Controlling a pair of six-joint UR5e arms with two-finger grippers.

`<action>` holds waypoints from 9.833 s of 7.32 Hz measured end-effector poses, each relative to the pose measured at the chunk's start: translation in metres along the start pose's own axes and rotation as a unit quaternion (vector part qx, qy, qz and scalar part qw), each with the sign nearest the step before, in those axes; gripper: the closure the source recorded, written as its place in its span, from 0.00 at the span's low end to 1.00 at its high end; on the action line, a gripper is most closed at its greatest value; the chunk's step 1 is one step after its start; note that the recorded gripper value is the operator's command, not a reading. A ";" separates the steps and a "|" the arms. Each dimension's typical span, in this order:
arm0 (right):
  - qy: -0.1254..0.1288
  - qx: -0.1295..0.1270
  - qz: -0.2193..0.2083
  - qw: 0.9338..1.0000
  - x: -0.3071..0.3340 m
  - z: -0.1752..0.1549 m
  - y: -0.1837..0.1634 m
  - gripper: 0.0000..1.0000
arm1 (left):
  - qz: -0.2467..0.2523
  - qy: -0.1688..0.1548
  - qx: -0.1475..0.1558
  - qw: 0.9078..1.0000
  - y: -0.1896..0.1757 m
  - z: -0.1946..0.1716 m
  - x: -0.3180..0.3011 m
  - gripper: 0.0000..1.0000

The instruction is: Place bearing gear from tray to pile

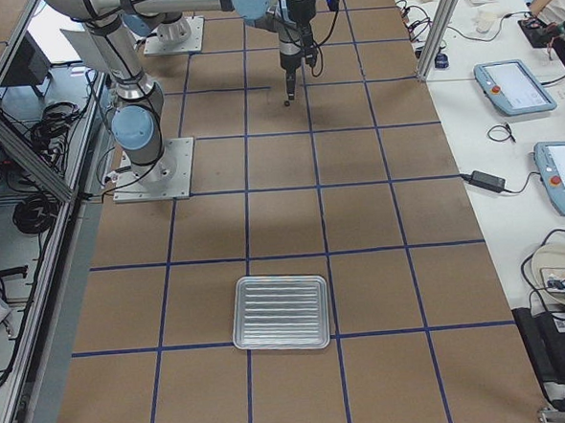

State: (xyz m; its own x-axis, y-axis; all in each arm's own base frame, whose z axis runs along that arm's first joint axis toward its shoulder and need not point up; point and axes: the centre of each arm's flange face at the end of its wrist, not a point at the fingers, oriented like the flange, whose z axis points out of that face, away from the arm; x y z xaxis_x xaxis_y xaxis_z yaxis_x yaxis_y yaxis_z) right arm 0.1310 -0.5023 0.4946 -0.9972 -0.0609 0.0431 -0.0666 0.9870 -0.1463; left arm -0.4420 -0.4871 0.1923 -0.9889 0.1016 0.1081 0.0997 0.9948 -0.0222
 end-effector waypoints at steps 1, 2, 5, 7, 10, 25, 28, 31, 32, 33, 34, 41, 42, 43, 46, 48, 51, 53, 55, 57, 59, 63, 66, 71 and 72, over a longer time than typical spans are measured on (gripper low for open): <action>-0.010 0.001 0.005 1.000 -0.002 0.000 0.000 0.00 | 0.002 -0.001 -0.003 1.000 0.003 0.004 0.003 0.08; -0.020 0.002 0.014 1.000 -0.004 0.000 0.000 0.00 | 0.004 -0.002 -0.005 1.000 0.004 0.007 0.004 0.22; -0.024 0.003 0.027 0.999 -0.005 -0.004 -0.001 0.00 | 0.013 -0.005 -0.007 1.000 0.003 0.013 0.005 0.52; -0.024 0.001 0.028 0.999 -0.005 -0.004 0.000 0.00 | 0.013 -0.006 -0.009 1.000 0.003 0.015 0.005 0.45; -0.025 -0.001 0.028 0.999 -0.006 -0.003 0.000 0.00 | 0.013 -0.007 -0.011 1.000 0.002 0.018 0.004 0.46; -0.026 -0.001 0.028 0.999 -0.006 -0.005 0.001 0.00 | 0.025 -0.007 -0.014 1.000 0.011 0.015 0.016 1.00; -0.026 -0.001 0.028 0.999 -0.006 -0.005 0.001 0.00 | 0.025 -0.005 -0.006 1.000 0.012 -0.001 0.018 0.01; -0.025 -0.001 0.028 0.999 -0.006 -0.005 0.001 0.00 | 0.016 -0.007 -0.014 1.000 0.011 0.011 0.018 0.00; -0.025 -0.001 0.028 0.999 -0.005 -0.005 0.001 0.00 | 0.016 -0.006 -0.015 1.000 0.012 0.012 0.019 0.00; -0.024 -0.001 0.028 0.999 -0.005 -0.005 0.001 0.00 | 0.016 -0.005 -0.015 1.000 0.013 0.013 0.020 0.00; -0.024 -0.001 0.028 0.999 -0.005 -0.005 0.001 0.00 | 0.015 -0.005 -0.016 1.000 0.015 0.014 0.022 0.00; -0.024 -0.002 0.028 0.999 -0.005 -0.004 0.001 0.00 | 0.012 -0.009 -0.024 1.000 0.023 0.033 0.032 1.00; -0.024 -0.002 0.028 0.999 -0.005 -0.004 0.001 0.00 | 0.013 -0.009 -0.024 1.000 0.023 0.034 0.032 1.00; -0.024 -0.003 0.028 0.999 -0.005 -0.004 0.001 0.00 | 0.016 -0.010 -0.024 1.000 0.023 0.034 0.032 1.00; -0.024 -0.002 0.028 0.999 -0.005 -0.005 0.002 0.00 | 0.027 -0.008 -0.011 1.000 0.018 0.015 0.030 1.00; -0.024 -0.002 0.028 0.999 -0.005 -0.005 0.002 0.00 | 0.037 -0.033 -0.016 0.999 -0.011 -0.006 -0.010 1.00; -0.023 -0.003 0.028 0.999 -0.005 -0.004 0.002 0.00 | -0.018 -0.050 -0.015 0.998 -0.093 -0.058 -0.195 1.00; -0.023 -0.003 0.028 0.999 -0.005 -0.004 0.002 0.00 | -0.046 -0.050 -0.030 0.997 -0.108 -0.102 -0.384 1.00; -0.025 -0.002 0.028 0.999 -0.006 -0.005 0.002 0.00 | -0.072 -0.045 -0.051 0.995 -0.068 -0.121 -0.540 1.00; -0.025 -0.002 0.028 0.999 -0.006 -0.005 0.002 0.00 | -0.080 -0.026 -0.074 0.994 -0.016 -0.110 -0.629 1.00; -0.025 -0.002 0.028 0.999 -0.006 -0.005 0.002 0.00 | -0.089 -0.003 -0.091 0.992 0.026 -0.092 -0.675 1.00; -0.025 -0.003 0.028 0.999 -0.006 -0.005 0.002 0.00 | -0.095 -0.001 -0.110 0.989 0.053 -0.078 -0.704 1.00; -0.025 -0.002 0.028 0.999 -0.006 -0.006 0.003 0.00 | -0.096 0.001 -0.116 0.989 0.067 -0.075 -0.719 0.01; -0.026 -0.001 0.028 0.999 -0.006 -0.006 0.005 0.00 | -0.084 -0.026 -0.105 0.991 0.048 -0.132 -0.713 0.00; -0.026 -0.001 0.028 0.999 -0.006 -0.006 0.005 0.00 | -0.075 -0.037 -0.098 0.992 0.028 -0.174 -0.701 0.00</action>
State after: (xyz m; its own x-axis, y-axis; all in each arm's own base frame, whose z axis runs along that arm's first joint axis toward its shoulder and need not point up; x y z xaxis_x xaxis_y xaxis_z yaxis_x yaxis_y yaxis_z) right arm 0.1369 -0.4963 0.4998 -0.9998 -0.0138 -0.0172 -0.0111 0.9893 -0.1453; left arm 0.2733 -0.5284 0.2891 -0.9989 -0.0412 0.0221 -0.0365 0.9825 0.1829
